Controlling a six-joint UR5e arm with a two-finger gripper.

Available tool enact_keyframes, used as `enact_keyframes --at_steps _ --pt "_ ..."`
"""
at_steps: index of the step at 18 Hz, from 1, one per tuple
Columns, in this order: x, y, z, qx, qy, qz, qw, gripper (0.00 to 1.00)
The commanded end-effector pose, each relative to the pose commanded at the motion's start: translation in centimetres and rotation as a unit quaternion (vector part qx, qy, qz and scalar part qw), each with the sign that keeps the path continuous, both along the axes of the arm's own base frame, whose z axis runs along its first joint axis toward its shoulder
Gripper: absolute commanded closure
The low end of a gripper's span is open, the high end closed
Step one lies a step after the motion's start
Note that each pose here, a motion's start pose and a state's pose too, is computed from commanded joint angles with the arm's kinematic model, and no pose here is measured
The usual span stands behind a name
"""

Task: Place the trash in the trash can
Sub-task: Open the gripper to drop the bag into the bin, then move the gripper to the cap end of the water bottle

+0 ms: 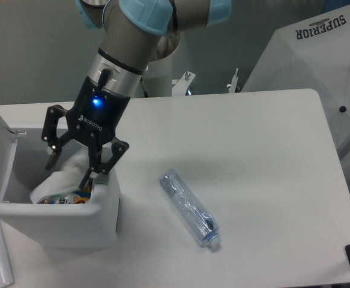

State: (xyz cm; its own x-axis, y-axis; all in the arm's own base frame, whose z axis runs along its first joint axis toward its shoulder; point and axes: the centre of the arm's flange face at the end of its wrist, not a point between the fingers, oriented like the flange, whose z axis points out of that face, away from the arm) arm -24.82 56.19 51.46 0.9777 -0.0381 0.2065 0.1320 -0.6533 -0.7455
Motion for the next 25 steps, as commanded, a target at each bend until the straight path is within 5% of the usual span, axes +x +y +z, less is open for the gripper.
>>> enact_keyframes --at_steps 5,13,18,25 --pt "-6.2 -2.4 1.3 0.010 0.011 0.051 0.9986 0.00" --pt "-23.7 -5.4 -6.1 -0.020 -0.022 0.148 0.9885 0.00" --pt "-28.0 -5.6 -12.6 -0.049 -0.036 0.149 0.9870 0.00" --pt "-32.3 -3.1 -14.8 -0.119 -0.079 0.156 0.9774 0.00"
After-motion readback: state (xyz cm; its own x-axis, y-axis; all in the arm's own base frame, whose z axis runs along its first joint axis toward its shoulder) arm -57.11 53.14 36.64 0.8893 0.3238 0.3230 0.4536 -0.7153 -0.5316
